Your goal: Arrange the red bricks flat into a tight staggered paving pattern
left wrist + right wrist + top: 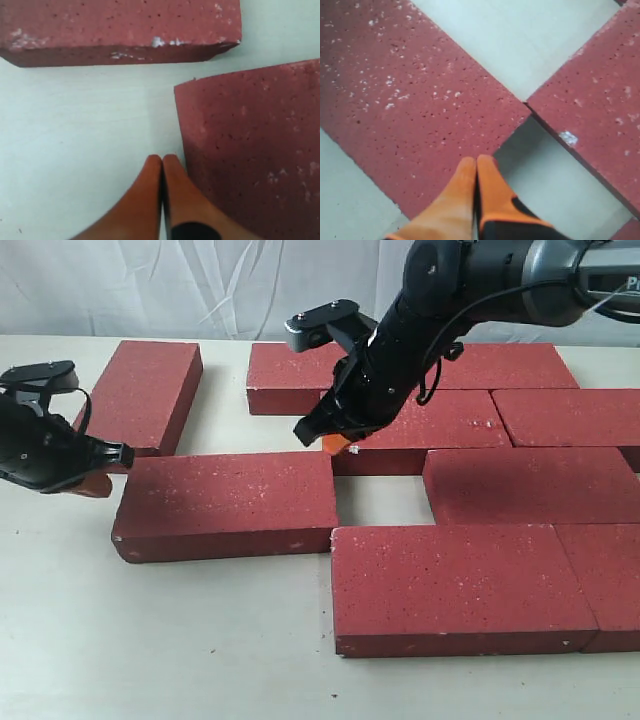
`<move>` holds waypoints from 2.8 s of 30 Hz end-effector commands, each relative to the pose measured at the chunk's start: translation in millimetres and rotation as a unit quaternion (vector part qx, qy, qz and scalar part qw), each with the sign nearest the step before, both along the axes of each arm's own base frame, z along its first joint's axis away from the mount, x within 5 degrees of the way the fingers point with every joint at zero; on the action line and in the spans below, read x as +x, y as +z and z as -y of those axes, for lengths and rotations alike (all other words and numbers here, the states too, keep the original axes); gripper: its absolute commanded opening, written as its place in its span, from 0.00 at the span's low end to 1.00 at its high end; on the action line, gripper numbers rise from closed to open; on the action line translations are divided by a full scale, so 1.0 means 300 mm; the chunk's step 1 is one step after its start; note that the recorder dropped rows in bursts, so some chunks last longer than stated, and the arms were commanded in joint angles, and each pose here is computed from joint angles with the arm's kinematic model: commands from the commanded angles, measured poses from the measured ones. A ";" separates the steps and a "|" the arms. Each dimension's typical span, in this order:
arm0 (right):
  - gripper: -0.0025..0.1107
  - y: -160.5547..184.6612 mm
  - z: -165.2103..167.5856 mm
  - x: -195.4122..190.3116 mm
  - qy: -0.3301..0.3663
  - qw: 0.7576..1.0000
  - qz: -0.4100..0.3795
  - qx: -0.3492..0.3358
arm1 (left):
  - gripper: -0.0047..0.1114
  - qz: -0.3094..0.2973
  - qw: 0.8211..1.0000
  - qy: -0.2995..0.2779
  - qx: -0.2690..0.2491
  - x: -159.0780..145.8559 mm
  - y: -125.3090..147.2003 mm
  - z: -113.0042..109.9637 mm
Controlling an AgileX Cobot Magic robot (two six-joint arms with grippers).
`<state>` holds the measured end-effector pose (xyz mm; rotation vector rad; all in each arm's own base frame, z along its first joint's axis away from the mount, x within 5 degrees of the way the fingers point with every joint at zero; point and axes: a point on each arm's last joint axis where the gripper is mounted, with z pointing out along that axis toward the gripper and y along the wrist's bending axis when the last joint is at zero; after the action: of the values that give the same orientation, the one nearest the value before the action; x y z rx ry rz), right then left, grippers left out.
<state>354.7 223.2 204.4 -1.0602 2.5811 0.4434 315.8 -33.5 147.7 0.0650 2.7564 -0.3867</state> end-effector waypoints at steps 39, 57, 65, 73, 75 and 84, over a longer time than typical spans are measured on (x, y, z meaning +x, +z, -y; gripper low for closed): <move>0.01 0.090 0.452 -0.156 -0.162 0.984 0.037 -0.061 | 0.04 0.044 0.997 -0.051 -0.030 0.046 -0.085 0.332; 0.01 0.089 0.450 -0.155 -0.167 0.984 0.042 -0.054 | 0.04 0.038 0.995 -0.076 -0.055 0.013 -0.071 0.435; 0.01 0.090 0.445 -0.156 -0.173 0.983 0.038 -0.043 | 0.05 0.035 0.995 -0.076 -0.051 0.013 -0.073 0.431; 0.01 0.090 0.443 -0.156 -0.176 0.983 0.035 -0.038 | 0.09 0.022 0.996 -0.088 -0.012 0.004 -0.046 0.388; 0.01 0.091 0.442 -0.155 -0.178 0.983 0.036 -0.035 | 0.09 0.008 0.995 -0.102 0.003 -0.002 -0.048 0.371; 0.01 0.090 0.436 -0.152 -0.185 0.982 0.034 -0.023 | 0.09 -0.025 0.994 -0.107 0.023 -0.007 -0.055 0.323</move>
<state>308.9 94.6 230.0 -0.5892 2.6628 0.2495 312.3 -132.4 126.4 0.3738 2.8275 -0.3907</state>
